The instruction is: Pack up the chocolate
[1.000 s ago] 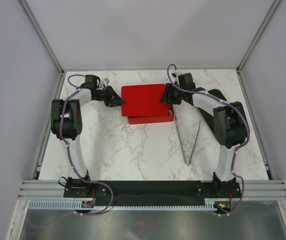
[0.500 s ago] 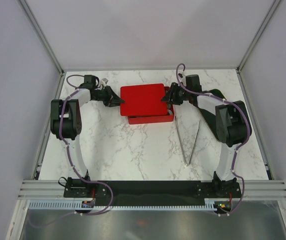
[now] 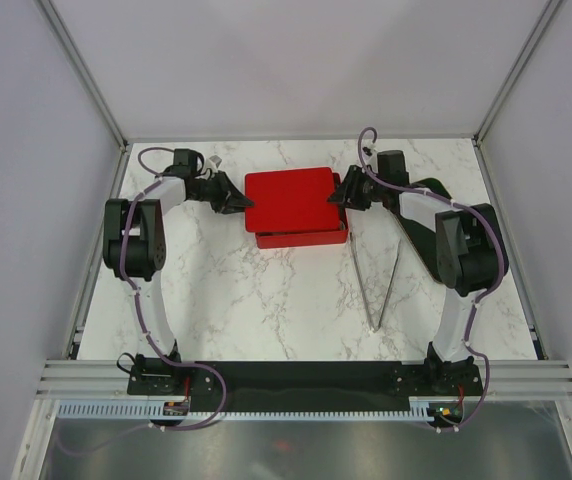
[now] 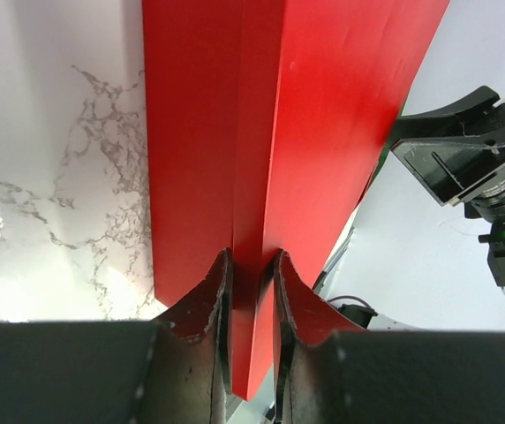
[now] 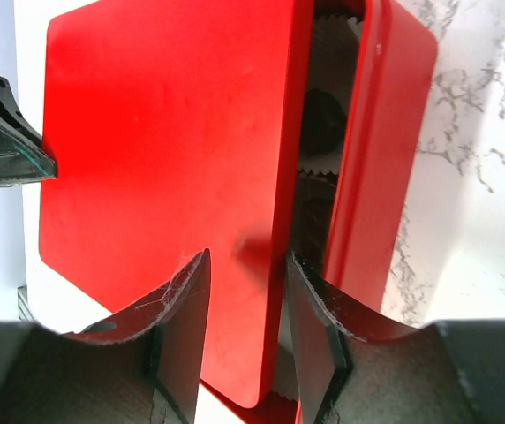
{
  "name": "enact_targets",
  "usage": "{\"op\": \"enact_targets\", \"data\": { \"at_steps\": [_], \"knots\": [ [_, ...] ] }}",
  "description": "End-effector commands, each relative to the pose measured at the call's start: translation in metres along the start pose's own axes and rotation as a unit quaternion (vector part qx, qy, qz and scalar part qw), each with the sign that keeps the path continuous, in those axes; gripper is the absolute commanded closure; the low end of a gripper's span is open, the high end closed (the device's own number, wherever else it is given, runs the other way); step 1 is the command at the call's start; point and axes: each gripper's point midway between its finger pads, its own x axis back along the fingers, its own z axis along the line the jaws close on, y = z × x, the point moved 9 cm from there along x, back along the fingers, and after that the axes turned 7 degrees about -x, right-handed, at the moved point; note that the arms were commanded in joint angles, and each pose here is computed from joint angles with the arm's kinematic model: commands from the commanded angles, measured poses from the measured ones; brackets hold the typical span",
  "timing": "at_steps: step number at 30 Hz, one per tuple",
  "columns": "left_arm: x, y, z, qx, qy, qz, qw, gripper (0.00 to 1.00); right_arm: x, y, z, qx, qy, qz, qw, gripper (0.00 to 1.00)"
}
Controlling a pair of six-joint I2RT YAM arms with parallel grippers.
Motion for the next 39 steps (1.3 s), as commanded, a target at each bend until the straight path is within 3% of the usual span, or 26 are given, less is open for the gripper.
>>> {"op": "enact_targets", "data": {
  "at_steps": [1,39],
  "knots": [
    [-0.007,-0.006,-0.003,-0.027,0.057,-0.014,0.998,0.97,0.019,0.015,0.033,0.045,0.054,-0.03,0.997,0.53],
    [-0.007,-0.016,-0.005,-0.055,0.091,-0.015,0.994,0.89,0.041,0.025,0.04,0.068,0.034,-0.064,0.995,0.57]
  ]
}}
